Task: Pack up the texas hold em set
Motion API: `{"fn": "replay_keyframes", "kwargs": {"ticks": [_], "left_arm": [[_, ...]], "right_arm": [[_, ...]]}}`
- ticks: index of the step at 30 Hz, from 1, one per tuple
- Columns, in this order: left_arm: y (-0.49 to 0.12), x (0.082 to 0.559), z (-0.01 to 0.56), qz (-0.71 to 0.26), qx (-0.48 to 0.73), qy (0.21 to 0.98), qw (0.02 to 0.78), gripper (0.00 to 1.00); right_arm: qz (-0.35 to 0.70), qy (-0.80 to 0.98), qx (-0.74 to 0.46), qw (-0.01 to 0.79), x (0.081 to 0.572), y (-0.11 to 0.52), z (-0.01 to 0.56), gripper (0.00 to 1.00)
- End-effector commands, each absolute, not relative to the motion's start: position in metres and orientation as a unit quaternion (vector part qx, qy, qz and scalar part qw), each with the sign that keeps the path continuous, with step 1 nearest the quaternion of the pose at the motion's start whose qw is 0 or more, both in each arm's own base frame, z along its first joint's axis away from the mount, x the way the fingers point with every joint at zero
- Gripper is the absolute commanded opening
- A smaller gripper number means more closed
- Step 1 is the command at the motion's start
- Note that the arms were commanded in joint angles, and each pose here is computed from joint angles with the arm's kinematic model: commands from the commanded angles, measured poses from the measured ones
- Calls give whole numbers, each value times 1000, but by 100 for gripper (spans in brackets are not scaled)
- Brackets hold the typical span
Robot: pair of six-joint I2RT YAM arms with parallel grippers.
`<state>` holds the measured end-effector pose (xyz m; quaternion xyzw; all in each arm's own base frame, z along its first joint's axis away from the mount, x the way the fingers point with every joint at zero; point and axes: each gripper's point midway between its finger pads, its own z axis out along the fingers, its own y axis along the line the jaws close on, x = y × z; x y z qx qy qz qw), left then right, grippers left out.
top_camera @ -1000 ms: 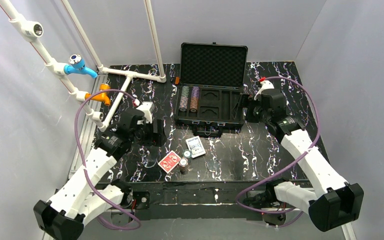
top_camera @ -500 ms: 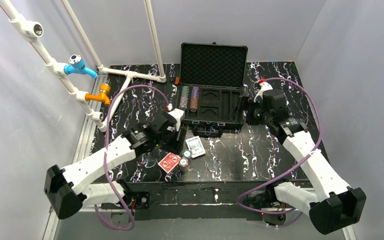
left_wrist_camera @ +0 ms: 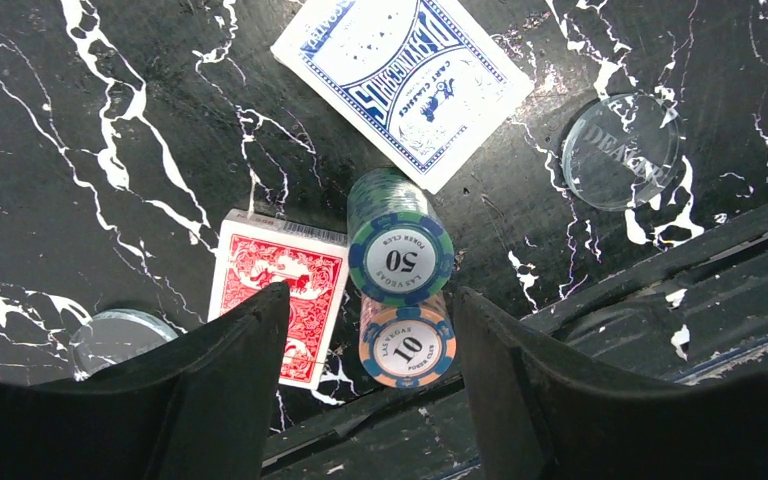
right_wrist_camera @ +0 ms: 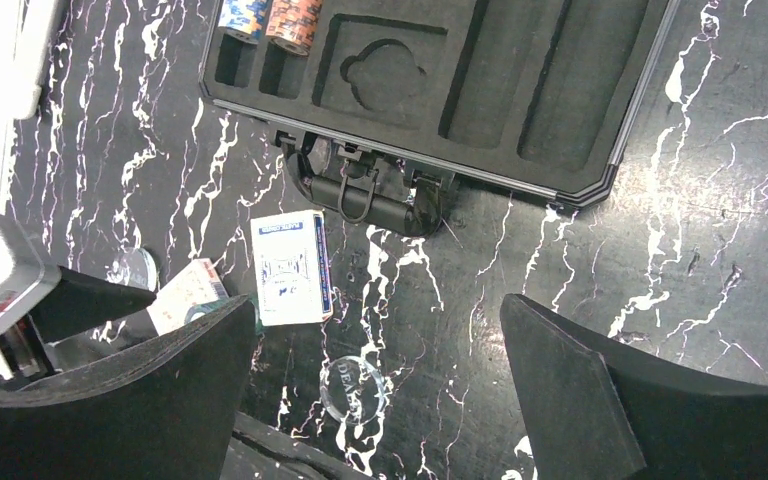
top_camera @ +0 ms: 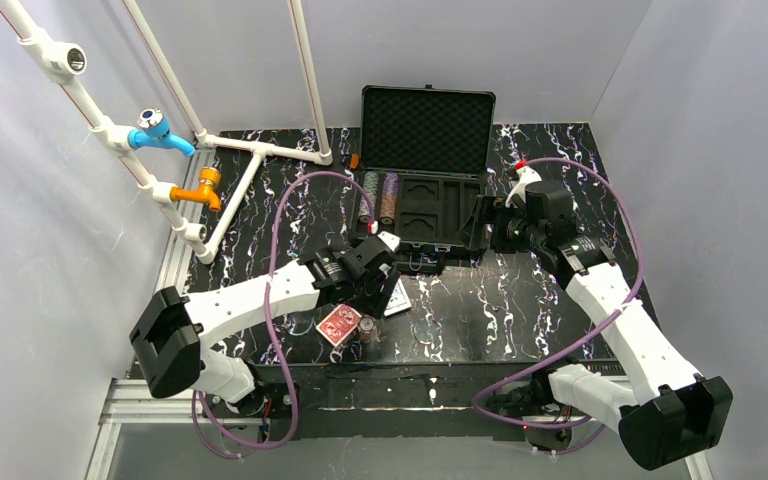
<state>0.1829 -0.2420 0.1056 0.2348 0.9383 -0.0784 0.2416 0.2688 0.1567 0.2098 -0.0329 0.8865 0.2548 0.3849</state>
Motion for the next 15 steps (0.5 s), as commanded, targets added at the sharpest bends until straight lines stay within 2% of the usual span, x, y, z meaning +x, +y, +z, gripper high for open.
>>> {"fn": "replay_keyframes", "kwargs": {"ticks": [1,5,15], "left_arm": [[-251,190,112,-68,232,936,256,58],[-256,189,101,-61,235,940,240,47],[-259,187,88,-49,227,947,224,53]], "right_arm": [[261,881,-46,392,263,158,214,100],[258,882,-48,392,260,156,214,100],[267,881,-56,386,255,160,213,100]]}}
